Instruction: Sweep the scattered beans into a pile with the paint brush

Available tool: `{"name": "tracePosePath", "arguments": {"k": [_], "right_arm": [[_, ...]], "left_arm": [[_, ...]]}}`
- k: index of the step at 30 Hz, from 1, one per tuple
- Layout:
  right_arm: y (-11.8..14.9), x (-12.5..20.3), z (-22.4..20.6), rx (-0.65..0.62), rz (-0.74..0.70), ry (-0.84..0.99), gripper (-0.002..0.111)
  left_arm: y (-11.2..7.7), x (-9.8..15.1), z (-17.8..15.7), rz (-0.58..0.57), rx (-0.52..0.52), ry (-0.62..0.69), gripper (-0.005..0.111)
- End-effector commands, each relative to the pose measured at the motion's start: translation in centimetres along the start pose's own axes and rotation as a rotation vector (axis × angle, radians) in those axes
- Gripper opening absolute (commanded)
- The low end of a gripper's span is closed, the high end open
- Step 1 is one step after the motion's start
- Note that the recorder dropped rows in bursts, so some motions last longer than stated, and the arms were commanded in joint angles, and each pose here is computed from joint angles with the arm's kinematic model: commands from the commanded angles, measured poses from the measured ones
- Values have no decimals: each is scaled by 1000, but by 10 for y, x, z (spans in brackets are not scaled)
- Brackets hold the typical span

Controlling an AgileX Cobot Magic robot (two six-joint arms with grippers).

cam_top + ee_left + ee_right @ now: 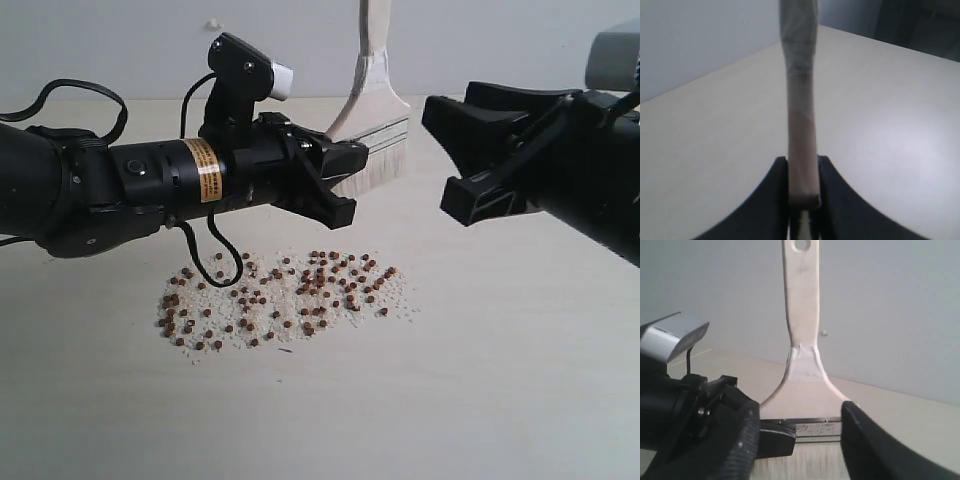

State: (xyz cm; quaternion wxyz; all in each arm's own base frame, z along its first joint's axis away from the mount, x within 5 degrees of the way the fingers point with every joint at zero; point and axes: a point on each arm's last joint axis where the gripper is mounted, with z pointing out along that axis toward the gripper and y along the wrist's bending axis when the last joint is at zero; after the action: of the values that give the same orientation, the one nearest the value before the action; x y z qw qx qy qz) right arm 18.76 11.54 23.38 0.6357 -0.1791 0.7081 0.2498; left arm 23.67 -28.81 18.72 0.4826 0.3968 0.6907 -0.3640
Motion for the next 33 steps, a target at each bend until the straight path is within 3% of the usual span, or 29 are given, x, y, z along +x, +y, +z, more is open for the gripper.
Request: {"name": "tracePosePath", "arguments": {"k": [1, 6, 11, 19, 33], "right_arm": [[1, 5, 17, -36, -18, 20, 63], [3, -1, 34, -65, -43, 7, 63], [2, -9, 48, -67, -39, -10, 71], [1, -20, 70, -64, -60, 12, 70], [-3, -12, 85, -49, -59, 67, 70]], "left_arm": [[-2, -5, -1, 1, 1, -24, 0], [-2, -5, -1, 1, 1, -24, 0], [-2, -5, -1, 1, 1, -24, 0], [-2, -5, -1, 1, 1, -24, 0], [-2, -5, -1, 0, 3, -23, 0]]}}
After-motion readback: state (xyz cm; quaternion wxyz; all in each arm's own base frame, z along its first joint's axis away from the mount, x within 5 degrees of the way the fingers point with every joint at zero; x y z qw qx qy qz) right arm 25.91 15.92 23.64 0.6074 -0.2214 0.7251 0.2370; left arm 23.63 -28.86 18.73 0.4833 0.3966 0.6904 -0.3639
